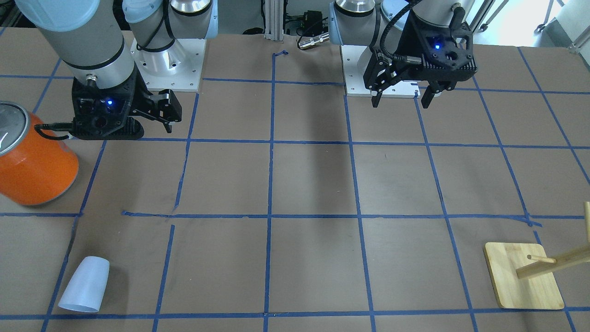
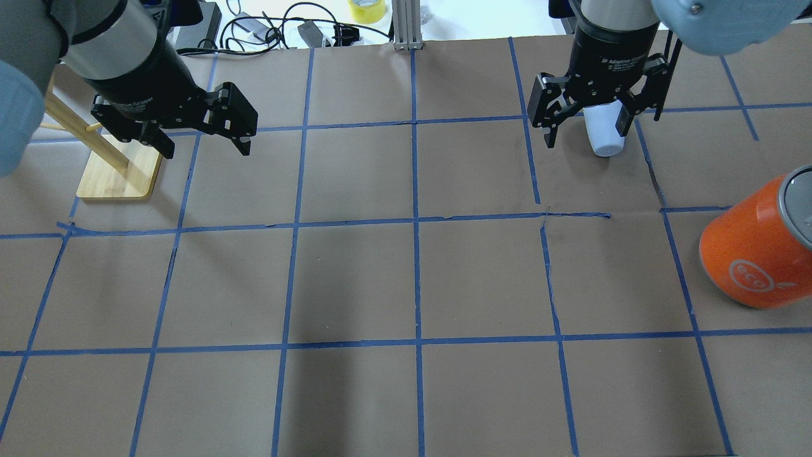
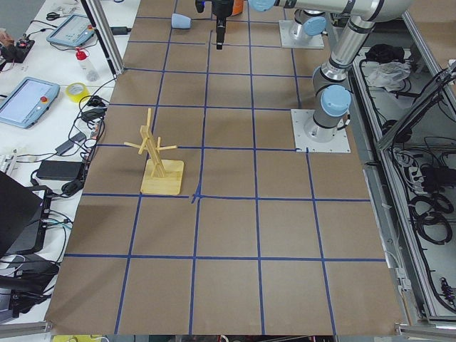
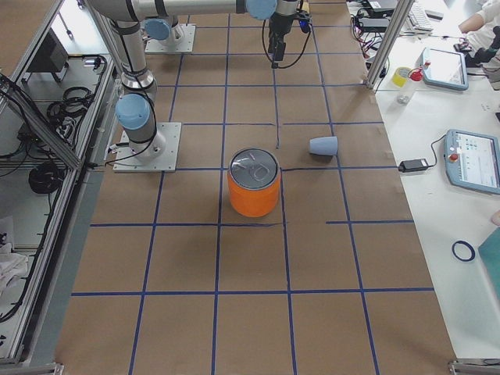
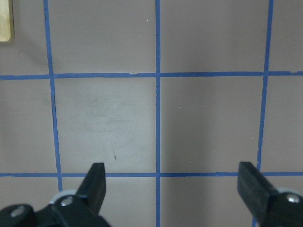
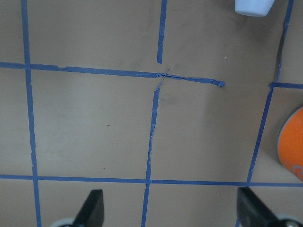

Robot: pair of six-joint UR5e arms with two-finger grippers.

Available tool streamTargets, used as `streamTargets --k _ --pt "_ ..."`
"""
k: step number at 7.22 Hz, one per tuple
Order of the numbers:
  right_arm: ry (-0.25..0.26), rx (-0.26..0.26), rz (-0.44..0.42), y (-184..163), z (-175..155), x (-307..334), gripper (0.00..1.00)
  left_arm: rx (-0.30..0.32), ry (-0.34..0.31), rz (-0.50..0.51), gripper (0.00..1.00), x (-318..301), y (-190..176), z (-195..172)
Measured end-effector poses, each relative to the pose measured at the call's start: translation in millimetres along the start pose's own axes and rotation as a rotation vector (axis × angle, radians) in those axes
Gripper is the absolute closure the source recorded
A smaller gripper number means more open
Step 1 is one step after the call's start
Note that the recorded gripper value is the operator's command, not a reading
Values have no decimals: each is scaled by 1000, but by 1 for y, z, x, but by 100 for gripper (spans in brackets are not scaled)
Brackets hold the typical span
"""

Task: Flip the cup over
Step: 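Move the right gripper over the upside-down light-blue cup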

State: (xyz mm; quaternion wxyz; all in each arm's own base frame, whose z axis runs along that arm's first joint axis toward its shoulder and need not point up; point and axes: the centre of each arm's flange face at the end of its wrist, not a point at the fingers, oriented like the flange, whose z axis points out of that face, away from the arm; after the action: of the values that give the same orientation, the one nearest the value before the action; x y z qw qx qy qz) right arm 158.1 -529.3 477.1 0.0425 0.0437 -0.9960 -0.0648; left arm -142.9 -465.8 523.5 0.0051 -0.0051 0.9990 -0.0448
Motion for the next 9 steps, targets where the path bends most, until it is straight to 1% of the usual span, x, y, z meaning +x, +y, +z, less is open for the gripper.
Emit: streamTargets --k 3,5,6,7,9 --pt "8 8 -2 0 -1 1 0 -1 -1 0 0 0 0 0" --pt "32 86 2 -7 -11 5 0 0 -1 0 0 0 0 0" --pt "37 104 5 -7 -13 5 0 1 -1 0 0 0 0 0" --pt "40 108 7 -6 -13 6 0 1 -2 0 0 0 0 -1" --pt "36 98 10 -5 -10 8 0 2 -2 -1 0 -1 0 -1"
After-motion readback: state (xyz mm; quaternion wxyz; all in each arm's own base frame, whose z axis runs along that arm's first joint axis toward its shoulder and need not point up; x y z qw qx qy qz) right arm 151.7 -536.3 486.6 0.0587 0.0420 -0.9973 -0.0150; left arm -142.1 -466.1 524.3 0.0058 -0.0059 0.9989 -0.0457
